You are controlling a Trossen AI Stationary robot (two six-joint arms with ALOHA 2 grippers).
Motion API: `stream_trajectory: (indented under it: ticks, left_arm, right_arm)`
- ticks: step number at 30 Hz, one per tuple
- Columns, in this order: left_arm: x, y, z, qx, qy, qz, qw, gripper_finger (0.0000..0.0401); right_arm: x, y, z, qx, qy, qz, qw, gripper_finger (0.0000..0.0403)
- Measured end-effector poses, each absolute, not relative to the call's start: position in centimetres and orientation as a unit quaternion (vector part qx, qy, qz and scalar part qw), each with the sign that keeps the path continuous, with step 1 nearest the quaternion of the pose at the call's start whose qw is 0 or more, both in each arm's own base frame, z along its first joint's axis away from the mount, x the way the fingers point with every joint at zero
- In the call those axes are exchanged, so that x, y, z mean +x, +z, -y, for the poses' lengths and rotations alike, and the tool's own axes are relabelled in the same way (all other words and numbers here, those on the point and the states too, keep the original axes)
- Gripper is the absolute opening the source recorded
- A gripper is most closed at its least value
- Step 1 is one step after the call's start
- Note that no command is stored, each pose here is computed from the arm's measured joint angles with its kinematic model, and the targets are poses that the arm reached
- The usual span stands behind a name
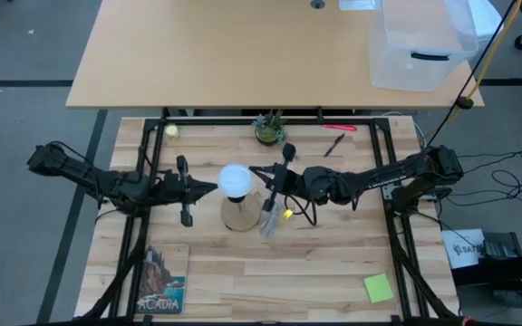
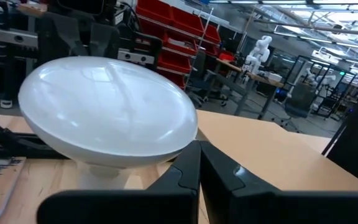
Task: Screw lightbulb
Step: Insert the lightbulb into the lamp
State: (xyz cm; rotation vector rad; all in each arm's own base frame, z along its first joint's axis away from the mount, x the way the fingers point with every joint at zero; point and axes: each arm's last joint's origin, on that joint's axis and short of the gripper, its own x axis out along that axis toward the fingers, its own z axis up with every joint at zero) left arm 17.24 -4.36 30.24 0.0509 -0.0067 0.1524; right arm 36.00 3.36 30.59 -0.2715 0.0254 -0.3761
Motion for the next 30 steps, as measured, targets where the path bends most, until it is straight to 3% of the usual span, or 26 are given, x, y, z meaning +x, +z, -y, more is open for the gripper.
stream_trajectory:
  ticks: [30]
  left_arm:
    - [17.7,29.9,2.0,0.015,0.135,-0.013,0.991,0.0]
  right_arm:
    - [35.5,30.3,-6.5,-0.111,-0.158,-0.016,0.981,0.0]
